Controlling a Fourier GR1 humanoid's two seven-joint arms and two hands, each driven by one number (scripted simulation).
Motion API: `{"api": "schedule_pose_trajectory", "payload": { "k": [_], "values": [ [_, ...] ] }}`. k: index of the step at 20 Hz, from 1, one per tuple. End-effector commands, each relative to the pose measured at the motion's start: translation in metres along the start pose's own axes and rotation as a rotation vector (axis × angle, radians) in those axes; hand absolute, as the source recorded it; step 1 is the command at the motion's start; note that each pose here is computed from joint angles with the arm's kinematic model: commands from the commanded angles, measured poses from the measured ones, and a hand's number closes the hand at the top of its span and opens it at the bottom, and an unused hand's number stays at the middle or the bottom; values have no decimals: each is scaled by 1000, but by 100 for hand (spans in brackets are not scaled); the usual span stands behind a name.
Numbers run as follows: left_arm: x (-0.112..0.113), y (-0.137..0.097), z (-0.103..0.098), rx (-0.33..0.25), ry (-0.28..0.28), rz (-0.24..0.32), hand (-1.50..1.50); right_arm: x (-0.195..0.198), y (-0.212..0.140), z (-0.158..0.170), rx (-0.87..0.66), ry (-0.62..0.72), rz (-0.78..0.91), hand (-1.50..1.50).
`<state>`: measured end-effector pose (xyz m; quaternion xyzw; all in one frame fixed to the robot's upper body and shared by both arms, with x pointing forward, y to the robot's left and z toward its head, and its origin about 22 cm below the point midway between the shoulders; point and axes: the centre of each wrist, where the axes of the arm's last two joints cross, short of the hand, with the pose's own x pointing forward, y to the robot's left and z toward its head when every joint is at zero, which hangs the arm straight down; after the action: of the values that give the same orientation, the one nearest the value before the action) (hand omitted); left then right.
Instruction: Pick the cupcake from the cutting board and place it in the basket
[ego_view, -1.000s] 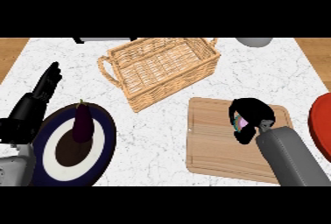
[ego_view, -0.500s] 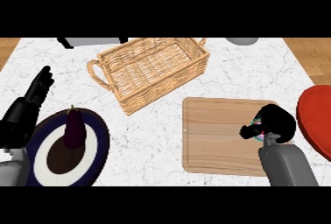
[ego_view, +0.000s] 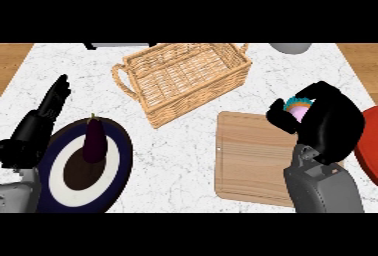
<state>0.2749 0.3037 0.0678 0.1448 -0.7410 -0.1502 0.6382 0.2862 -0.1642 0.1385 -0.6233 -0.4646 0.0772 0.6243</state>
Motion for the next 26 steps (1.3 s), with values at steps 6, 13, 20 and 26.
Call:
{"api": "schedule_pose_trajectory", "payload": {
  "k": [6,13,20,26],
  "values": [
    [3,-14,-8,-45,-33,20,0,94,-95,59,-170,-97,-207,150],
    [12,-4,-23,-55,-47,5,0,168,-129,26,-79,-107,-272,150],
    [25,-15,-26,-86,-62,15,0,217,-108,2,11,-64,-239,150],
    [22,-24,-26,-87,-80,14,0,243,-102,-23,132,-6,-217,150]
  ]
}}
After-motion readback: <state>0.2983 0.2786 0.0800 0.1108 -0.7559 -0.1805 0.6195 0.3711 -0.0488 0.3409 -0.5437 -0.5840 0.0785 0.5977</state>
